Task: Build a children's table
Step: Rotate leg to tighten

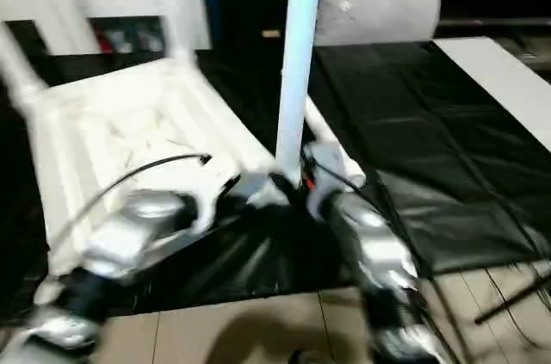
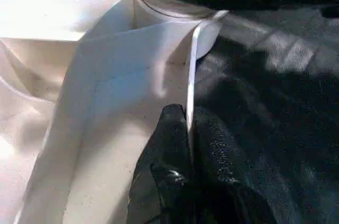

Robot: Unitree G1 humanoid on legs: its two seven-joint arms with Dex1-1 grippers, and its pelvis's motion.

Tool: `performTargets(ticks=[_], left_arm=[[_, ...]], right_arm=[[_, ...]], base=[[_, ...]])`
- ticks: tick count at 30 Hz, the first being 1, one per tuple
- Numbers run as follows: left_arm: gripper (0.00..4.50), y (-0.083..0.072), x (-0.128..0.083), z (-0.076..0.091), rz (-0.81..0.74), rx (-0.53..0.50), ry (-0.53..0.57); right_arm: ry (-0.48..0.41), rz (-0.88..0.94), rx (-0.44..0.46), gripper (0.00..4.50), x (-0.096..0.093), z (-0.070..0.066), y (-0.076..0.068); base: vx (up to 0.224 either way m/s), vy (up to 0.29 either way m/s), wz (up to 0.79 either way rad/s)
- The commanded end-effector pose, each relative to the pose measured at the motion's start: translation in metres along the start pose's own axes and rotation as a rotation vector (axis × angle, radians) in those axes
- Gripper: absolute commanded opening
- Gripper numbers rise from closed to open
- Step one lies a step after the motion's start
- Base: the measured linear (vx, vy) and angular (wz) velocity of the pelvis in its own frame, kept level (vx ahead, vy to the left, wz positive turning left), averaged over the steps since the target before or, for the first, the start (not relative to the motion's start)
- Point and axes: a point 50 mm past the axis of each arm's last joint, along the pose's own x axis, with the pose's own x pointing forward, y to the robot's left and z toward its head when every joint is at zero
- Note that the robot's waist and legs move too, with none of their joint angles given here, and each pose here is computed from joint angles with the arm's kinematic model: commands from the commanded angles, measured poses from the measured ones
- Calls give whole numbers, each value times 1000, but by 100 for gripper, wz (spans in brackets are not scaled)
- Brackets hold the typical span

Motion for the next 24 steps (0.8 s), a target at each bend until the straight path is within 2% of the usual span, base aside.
performTargets(ticks=[1, 2, 3, 5, 6, 8, 10, 12, 13, 16, 18, 20, 22, 24], left_arm=[[0, -1, -3, 49, 58, 81, -179], [0, 2, -4, 47, 71, 104, -170], [0, 2, -4, 47, 71, 105, -170], [0, 6, -8, 43, 68, 134, -154], [0, 6, -8, 43, 68, 134, -154], [0, 10, -11, 35, 56, 141, -124], [0, 16, -16, 25, 27, 152, -100], [0, 17, -18, 21, 6, 167, -95], [0, 19, -20, 17, -12, 175, -84], [0, 21, -24, 10, -72, 213, -72], [0, 24, -28, 3, -118, 243, -52], [0, 27, -32, -2, -165, 269, -26], [0, 28, -35, -6, -207, 301, -10], [0, 28, -41, -12, -306, 357, 16]], right_arm=[[64, 233, 101, 268, 12, -20, 52], [50, 199, 106, 324, 10, -21, 45], [50, 199, 106, 338, 10, -21, 45], [25, 153, 102, 341, 4, -21, 32], [25, 153, 102, 350, 4, -21, 32], [-19, 152, 91, 380, -4, -17, 21], [-55, 170, 34, 391, -17, -13, 9], [-67, 178, 11, 399, -22, -10, 4], [-77, 190, -14, 424, -27, -8, -2], [-101, 215, -74, 434, -37, -1, -12], [-95, 296, -138, 442, -46, 4, -16], [-71, 358, -208, 442, -53, 8, -21], [-58, 390, -237, 442, -55, 11, -23], [-28, 459, -288, 442, -58, 15, -27]], base=[[0, 0, 0], [0, 0, 0], [0, 0, 0], [0, 0, 0], [0, 0, 0], [0, 0, 0], [0, 0, 0], [0, 0, 0], [0, 0, 0], [0, 0, 0], [0, 0, 0], [0, 0, 0], [0, 0, 0], [0, 0, 0]])
